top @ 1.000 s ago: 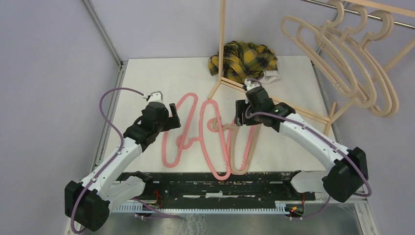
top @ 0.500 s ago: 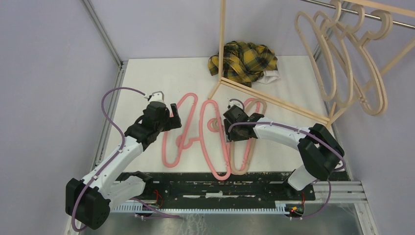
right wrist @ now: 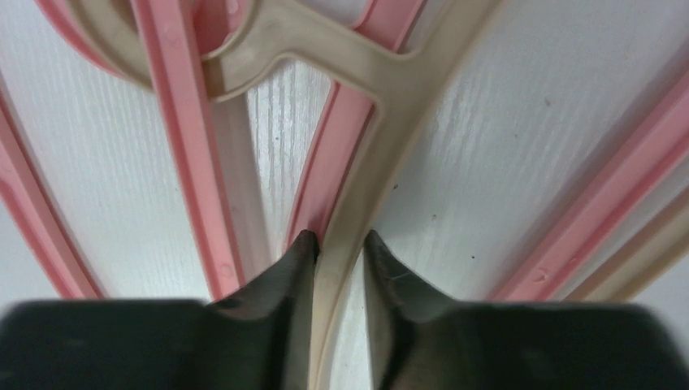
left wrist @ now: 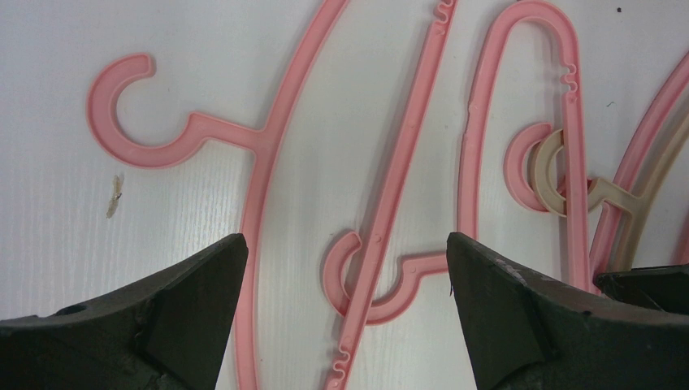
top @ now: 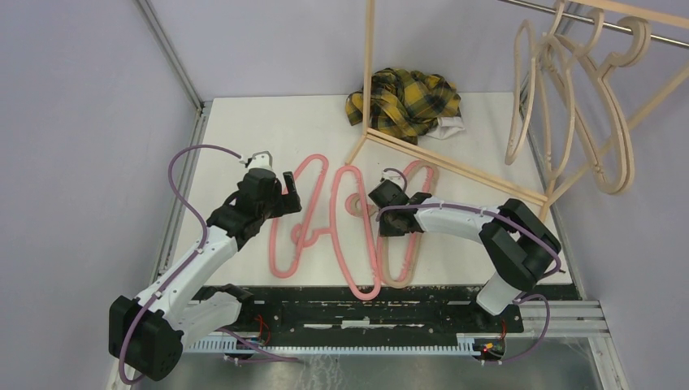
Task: Organize the hangers
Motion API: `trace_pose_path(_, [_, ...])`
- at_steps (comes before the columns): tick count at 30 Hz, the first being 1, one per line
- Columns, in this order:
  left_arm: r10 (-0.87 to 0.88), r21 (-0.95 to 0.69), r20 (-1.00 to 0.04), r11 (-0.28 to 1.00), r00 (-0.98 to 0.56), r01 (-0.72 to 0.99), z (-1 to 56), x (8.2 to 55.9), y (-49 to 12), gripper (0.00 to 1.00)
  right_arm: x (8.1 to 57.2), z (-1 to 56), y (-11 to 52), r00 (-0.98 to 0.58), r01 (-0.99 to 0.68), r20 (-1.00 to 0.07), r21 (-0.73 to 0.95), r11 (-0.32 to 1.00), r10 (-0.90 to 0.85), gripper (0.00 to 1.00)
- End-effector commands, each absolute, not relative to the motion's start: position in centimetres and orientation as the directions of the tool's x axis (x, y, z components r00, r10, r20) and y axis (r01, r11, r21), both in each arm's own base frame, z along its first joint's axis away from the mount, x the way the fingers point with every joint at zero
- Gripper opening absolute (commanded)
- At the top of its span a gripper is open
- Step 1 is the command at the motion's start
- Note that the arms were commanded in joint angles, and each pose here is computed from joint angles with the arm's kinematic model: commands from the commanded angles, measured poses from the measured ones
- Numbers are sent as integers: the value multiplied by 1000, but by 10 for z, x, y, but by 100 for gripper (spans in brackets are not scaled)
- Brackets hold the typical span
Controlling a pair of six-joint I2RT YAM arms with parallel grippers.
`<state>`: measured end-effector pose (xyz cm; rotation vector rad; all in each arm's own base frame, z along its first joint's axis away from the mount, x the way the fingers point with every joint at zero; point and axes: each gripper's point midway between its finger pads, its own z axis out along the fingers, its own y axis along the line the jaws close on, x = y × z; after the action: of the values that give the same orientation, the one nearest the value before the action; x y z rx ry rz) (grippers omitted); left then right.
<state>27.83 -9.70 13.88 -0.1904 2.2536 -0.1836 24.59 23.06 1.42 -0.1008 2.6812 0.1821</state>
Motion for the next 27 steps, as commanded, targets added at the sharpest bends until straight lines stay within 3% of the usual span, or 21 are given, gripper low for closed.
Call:
trace_pose_path(1, [-222,-221,-789,972,-573,-73,159,288,-98,99,239,-2,209,-899,-32,-437,46,998,-9,21])
trace_pose_path(6, [-225,-226,-787,972,-574,-72,159,288,-99,99,245,22,193,-865,7,-502,5,1000,8,7])
trace_pose_path(12, [-227,-230,-790,971,-569,-69,162,289,-99,99,246,80,174,-804,53,-593,10,999,49,2])
trace_pose_path(27, [-240,-254,-790,966,-564,-54,165,291,-104,99,229,168,179,-737,-18,-663,207,978,127,1])
